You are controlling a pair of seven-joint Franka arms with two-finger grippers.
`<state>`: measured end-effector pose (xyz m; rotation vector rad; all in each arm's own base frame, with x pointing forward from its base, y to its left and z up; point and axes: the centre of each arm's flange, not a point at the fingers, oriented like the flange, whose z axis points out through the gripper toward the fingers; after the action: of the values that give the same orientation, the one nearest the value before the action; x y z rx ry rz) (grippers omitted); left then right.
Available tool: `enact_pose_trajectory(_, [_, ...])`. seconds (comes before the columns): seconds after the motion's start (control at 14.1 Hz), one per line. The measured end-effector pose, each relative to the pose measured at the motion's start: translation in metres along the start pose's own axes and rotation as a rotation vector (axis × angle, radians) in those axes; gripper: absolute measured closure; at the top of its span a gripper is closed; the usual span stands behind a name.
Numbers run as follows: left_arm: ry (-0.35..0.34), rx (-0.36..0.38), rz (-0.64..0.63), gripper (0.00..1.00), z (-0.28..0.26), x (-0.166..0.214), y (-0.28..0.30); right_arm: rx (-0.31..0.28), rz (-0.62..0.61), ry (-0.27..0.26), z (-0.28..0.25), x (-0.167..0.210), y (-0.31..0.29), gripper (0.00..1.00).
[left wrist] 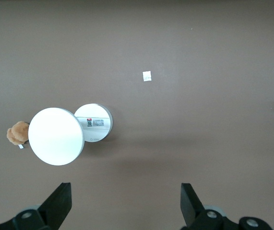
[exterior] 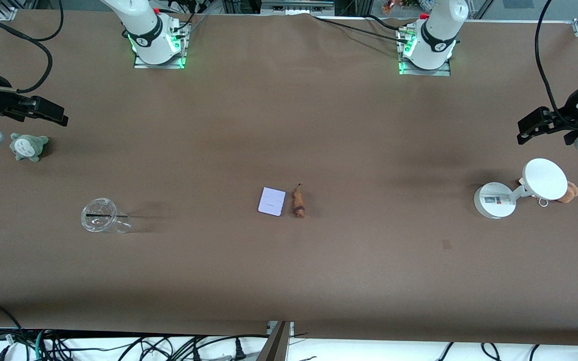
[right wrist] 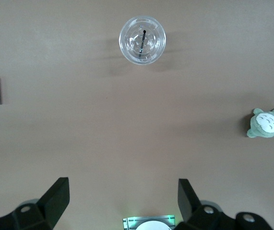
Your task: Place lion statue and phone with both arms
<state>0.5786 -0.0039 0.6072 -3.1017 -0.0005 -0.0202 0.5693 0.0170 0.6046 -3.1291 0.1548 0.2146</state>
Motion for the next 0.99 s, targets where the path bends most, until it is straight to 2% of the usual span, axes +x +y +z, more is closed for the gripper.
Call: enact_pose_trajectory(0.99, [0.000,0.001,-0.015,0.00,0.0018,0.0017,-0.0084,0.000,-0.003,0.000,0.0000,0.0001,0.0006,0.00])
